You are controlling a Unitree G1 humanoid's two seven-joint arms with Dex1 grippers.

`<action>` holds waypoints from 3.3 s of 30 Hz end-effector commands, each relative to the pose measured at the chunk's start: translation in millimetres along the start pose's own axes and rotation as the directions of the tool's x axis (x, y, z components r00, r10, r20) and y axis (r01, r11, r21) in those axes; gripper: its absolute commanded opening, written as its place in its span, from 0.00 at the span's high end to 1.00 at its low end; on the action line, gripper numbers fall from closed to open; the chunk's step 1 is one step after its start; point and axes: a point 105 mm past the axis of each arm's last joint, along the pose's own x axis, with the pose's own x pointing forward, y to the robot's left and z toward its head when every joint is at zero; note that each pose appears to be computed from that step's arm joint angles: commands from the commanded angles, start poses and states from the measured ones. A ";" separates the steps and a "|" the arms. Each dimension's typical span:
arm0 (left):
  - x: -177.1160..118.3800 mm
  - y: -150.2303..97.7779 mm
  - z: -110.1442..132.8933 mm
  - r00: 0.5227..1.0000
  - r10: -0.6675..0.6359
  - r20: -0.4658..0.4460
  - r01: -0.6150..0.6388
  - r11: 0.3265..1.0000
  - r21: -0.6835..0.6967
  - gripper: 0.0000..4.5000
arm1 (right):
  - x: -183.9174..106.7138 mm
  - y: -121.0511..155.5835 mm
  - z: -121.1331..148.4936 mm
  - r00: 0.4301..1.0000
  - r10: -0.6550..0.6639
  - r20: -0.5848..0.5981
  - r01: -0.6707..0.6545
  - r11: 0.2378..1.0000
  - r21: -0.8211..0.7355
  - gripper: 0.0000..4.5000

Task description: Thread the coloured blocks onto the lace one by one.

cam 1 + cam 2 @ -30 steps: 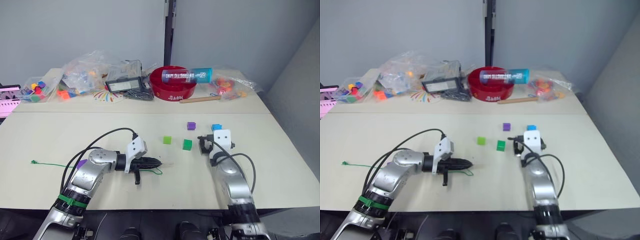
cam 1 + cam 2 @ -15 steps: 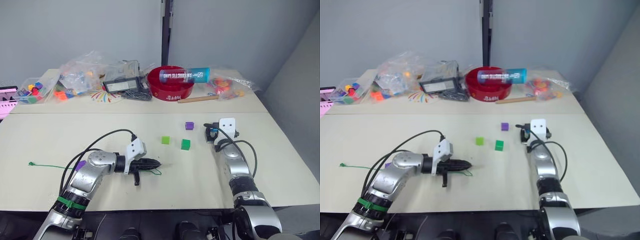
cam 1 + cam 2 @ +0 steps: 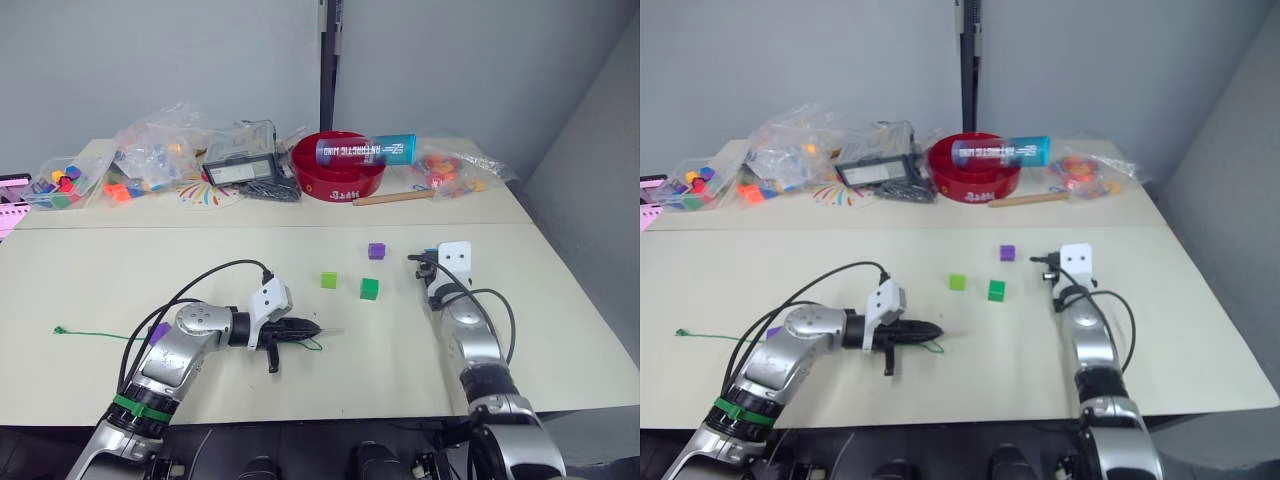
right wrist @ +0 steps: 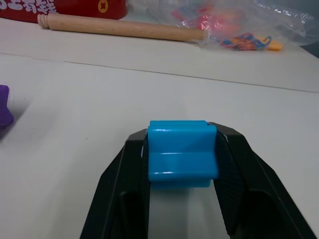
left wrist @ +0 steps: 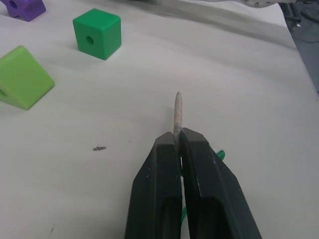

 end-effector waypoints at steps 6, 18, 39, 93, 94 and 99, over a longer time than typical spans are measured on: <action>-2.8 4.2 10.2 1.000 0.005 0.021 -0.007 0.999 0.053 1.00 | -108.5 57.1 51.2 0.993 0.107 0.055 -0.112 0.989 0.094 0.74; -6.5 -1.2 10.4 1.000 -0.029 0.000 0.029 0.997 0.069 1.00 | -164.6 108.0 -18.0 0.930 0.249 -0.272 -0.207 0.963 0.173 0.74; -6.4 8.3 15.0 1.000 -0.008 0.005 0.008 0.997 0.071 1.00 | -170.3 80.2 57.7 0.476 0.878 -0.051 -0.876 0.479 0.052 0.01; 19.6 -15.0 11.8 0.993 -0.042 -0.110 0.059 0.987 0.152 1.00 | -113.7 96.4 -9.0 0.077 0.922 -0.379 -0.992 0.033 -0.121 0.70; 19.5 -15.7 11.6 0.993 -0.043 -0.110 0.059 0.987 0.148 1.00 | -114.0 96.2 -9.2 0.077 0.922 -0.379 -0.992 0.033 -0.120 0.70; 16.6 -19.2 9.5 0.994 -0.047 -0.097 0.059 0.990 0.125 1.00 | -112.6 95.8 -8.3 0.090 0.925 -0.368 -0.992 0.050 -0.115 0.70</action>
